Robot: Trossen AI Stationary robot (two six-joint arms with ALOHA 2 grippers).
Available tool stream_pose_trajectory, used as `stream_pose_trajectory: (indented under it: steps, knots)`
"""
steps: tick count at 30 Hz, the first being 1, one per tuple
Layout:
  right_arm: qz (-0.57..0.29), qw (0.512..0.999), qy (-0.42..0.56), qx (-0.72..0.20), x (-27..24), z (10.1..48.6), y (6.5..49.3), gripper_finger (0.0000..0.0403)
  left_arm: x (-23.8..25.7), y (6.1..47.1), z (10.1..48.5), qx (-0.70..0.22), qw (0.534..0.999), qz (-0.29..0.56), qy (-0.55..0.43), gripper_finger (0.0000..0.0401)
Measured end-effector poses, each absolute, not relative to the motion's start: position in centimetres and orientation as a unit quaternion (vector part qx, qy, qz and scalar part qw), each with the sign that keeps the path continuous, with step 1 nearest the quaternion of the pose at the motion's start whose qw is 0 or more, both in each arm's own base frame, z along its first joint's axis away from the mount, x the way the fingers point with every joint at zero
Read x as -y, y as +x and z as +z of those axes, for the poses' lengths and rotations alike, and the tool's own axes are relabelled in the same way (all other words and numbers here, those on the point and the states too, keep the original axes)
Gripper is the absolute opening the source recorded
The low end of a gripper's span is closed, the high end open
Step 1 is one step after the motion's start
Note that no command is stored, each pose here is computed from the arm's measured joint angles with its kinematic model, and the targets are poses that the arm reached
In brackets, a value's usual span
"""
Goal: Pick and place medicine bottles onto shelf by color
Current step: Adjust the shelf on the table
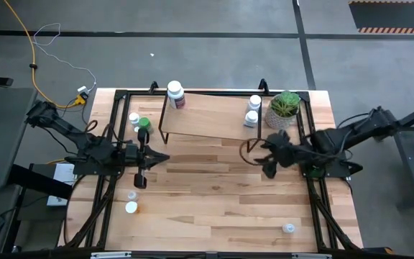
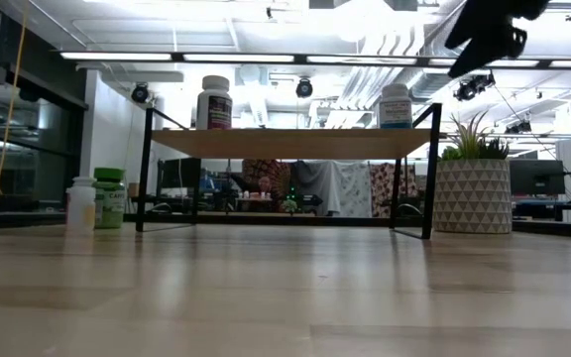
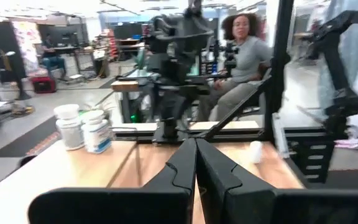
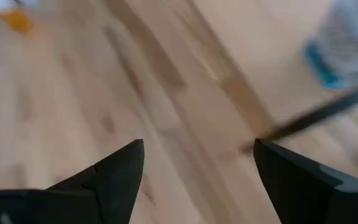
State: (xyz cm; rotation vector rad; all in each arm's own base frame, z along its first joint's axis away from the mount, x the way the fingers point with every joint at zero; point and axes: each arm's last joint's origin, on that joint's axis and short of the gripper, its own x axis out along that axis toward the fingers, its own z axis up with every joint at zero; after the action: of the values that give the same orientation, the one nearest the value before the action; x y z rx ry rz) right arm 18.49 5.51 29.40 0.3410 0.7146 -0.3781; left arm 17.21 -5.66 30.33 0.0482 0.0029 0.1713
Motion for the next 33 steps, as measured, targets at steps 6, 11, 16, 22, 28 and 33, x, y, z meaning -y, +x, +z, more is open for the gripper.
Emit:
stream_pose_trajectory:
  steps: [6,11,16,22,28,33]
  knots:
    - [-0.122,0.97,0.125,-0.171,-6.6,26.9,18.7,0.0293,5.6,17.1,30.3,0.0,0.994,0.103,0.021,0.0]
    - [-0.097,0.99,0.086,-0.059,-6.7,26.1,19.1,0.0293,5.3,16.6,28.2,0.017,0.994,0.107,0.004,0.0]
    - [-0.099,0.992,0.075,-0.037,-6.5,26.0,19.2,0.0293,4.7,15.2,27.5,0.057,0.992,0.112,-0.008,0.0]
    - [-0.108,0.99,0.076,-0.037,-6.1,25.9,19.4,0.0293,4.2,14.0,25.9,0.059,0.993,0.104,-0.015,0.0]
    - [-0.12,0.989,0.074,-0.036,-5.7,25.9,19.5,0.0293,4.2,13.8,25.7,0.059,0.992,0.109,-0.016,0.0]
    - [-0.131,0.989,0.065,-0.037,-5.2,25.9,19.6,0.0293,4.3,14.1,25.4,0.052,0.993,0.104,-0.023,0.0002]
